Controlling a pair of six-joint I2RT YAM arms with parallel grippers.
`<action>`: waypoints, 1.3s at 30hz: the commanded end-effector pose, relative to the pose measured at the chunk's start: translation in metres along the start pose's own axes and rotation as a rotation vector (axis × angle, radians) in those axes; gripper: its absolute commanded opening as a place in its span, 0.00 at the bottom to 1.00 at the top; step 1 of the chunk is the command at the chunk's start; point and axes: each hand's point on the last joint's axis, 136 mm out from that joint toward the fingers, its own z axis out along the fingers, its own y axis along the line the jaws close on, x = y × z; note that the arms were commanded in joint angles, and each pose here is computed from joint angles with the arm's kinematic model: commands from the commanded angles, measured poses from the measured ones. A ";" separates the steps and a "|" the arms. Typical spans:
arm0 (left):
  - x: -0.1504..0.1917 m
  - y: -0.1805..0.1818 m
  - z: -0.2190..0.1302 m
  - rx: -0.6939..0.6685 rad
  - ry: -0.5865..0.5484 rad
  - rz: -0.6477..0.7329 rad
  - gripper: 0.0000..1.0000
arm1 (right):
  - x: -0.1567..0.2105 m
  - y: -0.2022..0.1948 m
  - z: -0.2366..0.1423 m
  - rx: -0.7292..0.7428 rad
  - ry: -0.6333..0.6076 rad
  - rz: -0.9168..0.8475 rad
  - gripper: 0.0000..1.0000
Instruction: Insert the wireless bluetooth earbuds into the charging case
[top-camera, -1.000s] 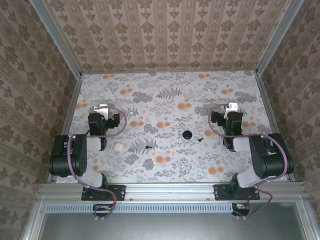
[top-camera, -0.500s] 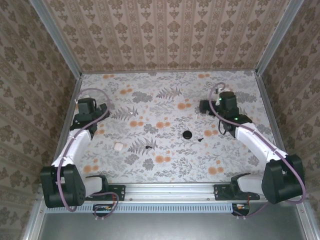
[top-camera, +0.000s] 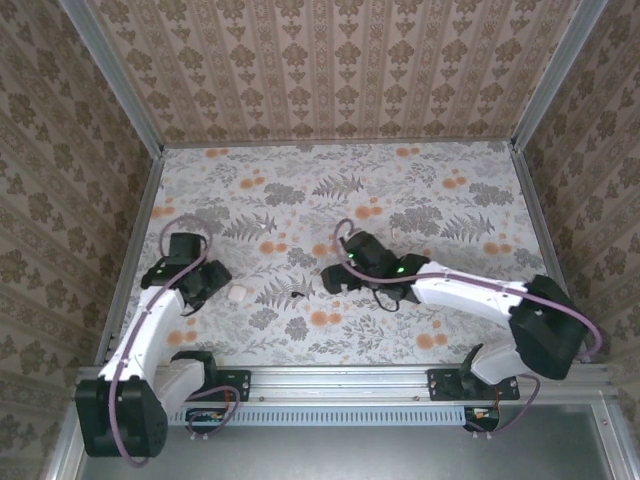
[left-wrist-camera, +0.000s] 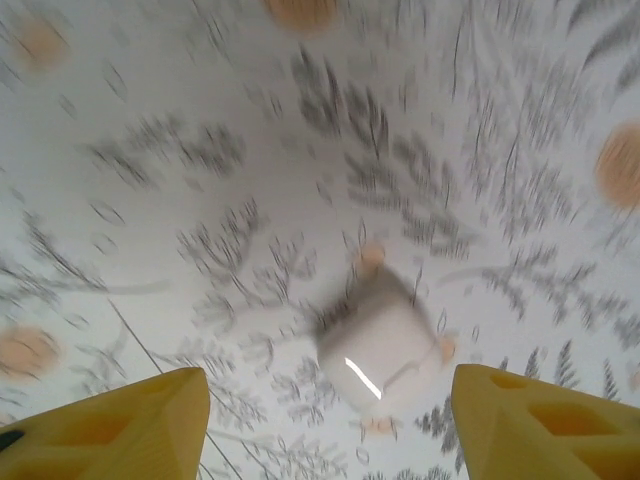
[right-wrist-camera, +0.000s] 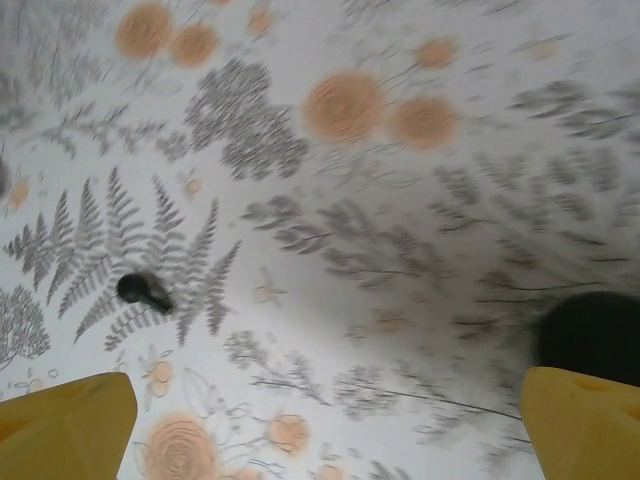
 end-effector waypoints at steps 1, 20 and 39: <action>0.021 -0.006 0.008 -0.020 0.081 -0.047 0.66 | -0.001 0.023 0.016 0.007 0.040 -0.013 1.00; 0.004 -0.017 0.028 -0.048 0.163 0.108 0.67 | 0.012 0.054 0.017 0.006 0.065 -0.111 1.00; 0.032 0.026 0.020 -0.075 0.315 -0.054 0.17 | 0.012 0.041 0.016 0.067 0.053 -0.148 1.00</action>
